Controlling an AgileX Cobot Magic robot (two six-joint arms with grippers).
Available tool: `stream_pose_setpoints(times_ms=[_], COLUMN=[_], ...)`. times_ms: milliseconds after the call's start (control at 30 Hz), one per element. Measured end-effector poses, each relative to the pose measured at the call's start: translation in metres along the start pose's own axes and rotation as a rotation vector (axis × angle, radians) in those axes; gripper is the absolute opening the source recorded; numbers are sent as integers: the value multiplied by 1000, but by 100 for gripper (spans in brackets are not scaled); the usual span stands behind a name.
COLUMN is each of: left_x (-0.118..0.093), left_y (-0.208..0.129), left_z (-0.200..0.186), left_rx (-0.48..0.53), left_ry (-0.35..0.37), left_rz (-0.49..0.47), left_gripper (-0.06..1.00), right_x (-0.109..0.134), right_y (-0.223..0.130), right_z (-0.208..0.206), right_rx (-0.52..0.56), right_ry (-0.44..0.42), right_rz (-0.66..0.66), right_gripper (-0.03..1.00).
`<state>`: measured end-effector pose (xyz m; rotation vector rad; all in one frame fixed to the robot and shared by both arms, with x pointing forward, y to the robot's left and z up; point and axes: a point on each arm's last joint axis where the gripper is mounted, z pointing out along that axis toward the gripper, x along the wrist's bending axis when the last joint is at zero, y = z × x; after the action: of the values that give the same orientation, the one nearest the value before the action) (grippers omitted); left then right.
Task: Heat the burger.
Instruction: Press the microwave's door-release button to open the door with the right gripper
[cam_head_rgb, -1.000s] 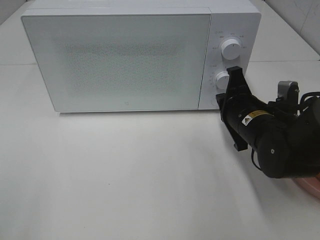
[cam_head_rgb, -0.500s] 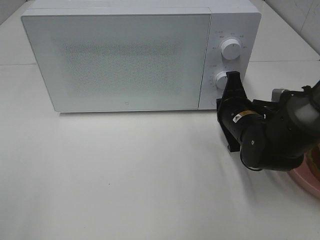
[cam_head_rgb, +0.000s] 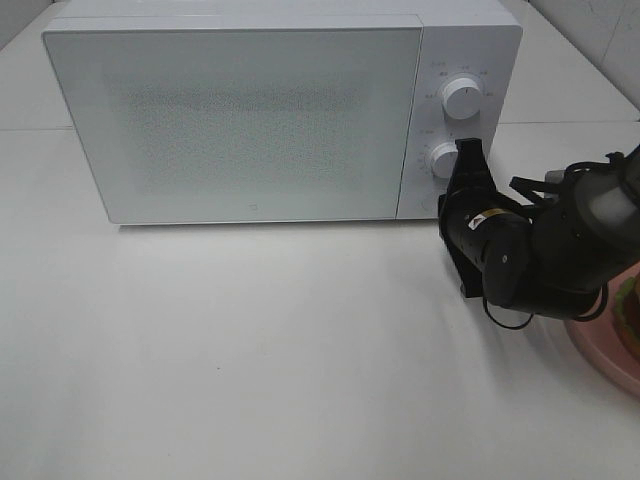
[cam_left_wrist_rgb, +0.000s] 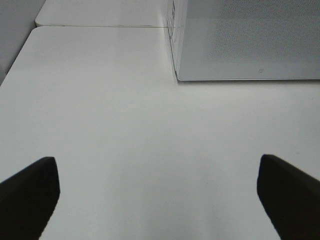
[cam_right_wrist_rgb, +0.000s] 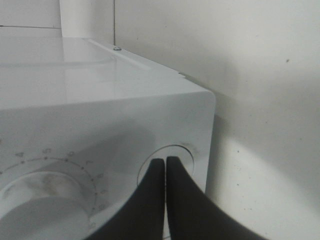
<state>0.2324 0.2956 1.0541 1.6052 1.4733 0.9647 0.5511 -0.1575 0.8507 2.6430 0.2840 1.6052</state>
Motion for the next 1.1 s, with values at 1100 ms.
stream_pose_setpoints(times_ms=[1100], left_x=[0], left_y=[0], left_z=[0], left_rx=[0], left_ry=[0], left_rz=[0], left_gripper=[100], right_x=[-5], right_y=[-7], right_z=[15], right_rx=[-1], right_ry=[48], right_rz=[23], right_gripper=[0])
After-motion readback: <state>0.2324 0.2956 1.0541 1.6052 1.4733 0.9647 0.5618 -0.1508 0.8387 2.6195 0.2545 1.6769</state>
